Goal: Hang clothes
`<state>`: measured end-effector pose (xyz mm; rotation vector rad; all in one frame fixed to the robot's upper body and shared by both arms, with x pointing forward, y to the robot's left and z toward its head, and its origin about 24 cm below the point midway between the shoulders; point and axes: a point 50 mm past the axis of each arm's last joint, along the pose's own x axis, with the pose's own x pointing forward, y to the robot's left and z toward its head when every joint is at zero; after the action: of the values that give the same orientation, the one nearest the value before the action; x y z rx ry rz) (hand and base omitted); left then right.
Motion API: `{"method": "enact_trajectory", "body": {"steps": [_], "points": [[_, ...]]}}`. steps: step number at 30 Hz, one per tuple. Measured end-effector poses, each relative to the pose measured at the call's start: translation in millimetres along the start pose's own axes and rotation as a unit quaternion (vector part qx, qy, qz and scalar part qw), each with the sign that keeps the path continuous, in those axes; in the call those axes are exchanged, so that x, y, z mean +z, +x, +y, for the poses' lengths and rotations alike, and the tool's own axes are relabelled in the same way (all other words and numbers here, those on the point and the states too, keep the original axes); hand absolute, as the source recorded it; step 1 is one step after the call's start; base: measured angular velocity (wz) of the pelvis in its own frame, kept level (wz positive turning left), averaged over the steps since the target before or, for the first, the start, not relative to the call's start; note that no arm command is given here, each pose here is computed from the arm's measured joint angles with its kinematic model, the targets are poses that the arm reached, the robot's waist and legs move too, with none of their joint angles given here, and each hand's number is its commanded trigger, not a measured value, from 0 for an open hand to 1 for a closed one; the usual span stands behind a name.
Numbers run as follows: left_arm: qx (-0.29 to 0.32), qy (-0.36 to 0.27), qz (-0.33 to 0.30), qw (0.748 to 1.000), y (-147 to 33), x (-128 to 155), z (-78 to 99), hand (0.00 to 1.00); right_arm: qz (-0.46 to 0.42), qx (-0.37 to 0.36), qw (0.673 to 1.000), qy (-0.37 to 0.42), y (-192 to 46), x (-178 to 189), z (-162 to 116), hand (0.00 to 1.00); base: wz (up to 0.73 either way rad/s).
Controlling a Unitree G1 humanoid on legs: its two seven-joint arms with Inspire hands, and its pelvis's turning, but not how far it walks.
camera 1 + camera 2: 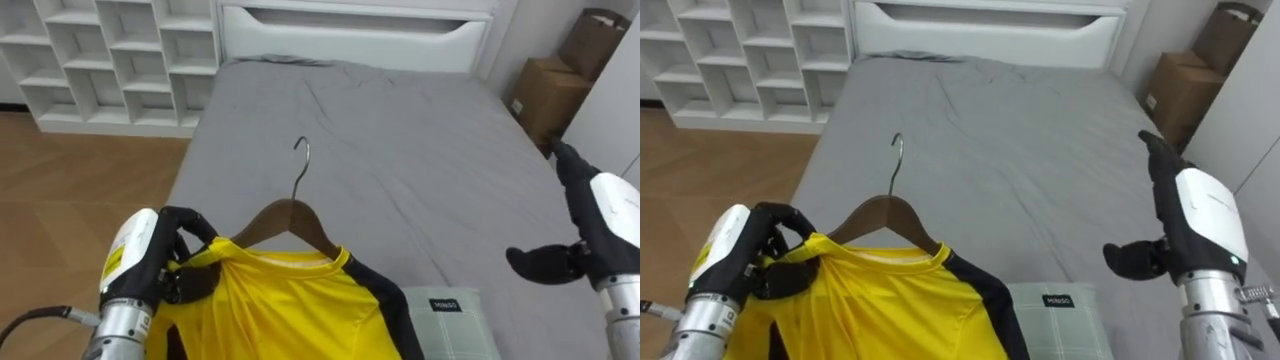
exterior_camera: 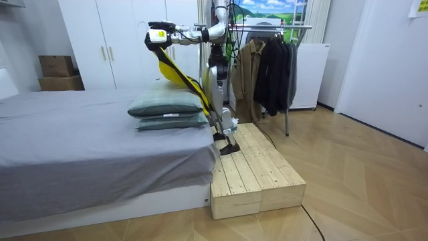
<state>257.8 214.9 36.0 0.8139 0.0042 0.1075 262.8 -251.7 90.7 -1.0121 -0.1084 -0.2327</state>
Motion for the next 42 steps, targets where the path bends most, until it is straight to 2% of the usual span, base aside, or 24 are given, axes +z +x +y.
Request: {"method": "enact_trajectory", "body": {"steps": [5,10,20,26,27,30,34,39,41,42], "points": [[-0.002,-0.001,-0.004,1.0,0.0,1.8,-0.9,1.0,-0.051,0.039,0.998,0.009,9.1,21.0,-1.1,0.0,-0.03],[-0.014,-0.003,-0.005,1.0,0.4,3.1,-3.1,1.0,-0.074,0.124,0.989,0.038,14.8,32.9,6.4,0.0,0.0],[-0.016,0.001,-0.014,1.0,4.0,7.2,-2.2,1.0,-0.098,0.232,0.965,0.066,12.4,43.3,21.2,0.0,0.06],[-0.038,0.004,-0.033,0.999,4.8,16.4,-12.2,1.0,-0.115,0.31,0.938,0.105,6.5,52.7,41.3,0.0,0.11],[-0.045,0.007,-0.055,0.997,9.4,27.8,-16.9,1.0,-0.109,0.314,0.937,0.108,7.4,48.9,40.2,0.0,0.3],[-0.055,0.007,-0.06,0.997,8.0,30.6,-23.3,1.0,-0.095,0.352,0.925,0.107,4.9,48.4,53.6,0.0,-0.19],[-0.041,0.019,-0.041,0.998,10.1,22.2,-14.0,1.0,-0.113,0.351,0.922,0.119,13.8,58.5,51.7,0.0,-0.39],[-0.076,0.007,-0.07,0.995,11.7,41.3,-31.4,1.0,-0.046,0.352,0.924,0.14,16.8,32.3,59.0,0.0,0.29],[-0.073,0.014,-0.062,0.995,11.9,37.5,-28.7,1.0,-0.059,0.36,0.919,0.149,16.5,40.5,66.4,0.0,-0.55],[-0.063,0.021,-0.049,0.997,13.7,31.3,-21.4,1.0,-0.076,0.362,0.917,0.152,16.4,46.9,67.2,0.0,-0.56]]}}
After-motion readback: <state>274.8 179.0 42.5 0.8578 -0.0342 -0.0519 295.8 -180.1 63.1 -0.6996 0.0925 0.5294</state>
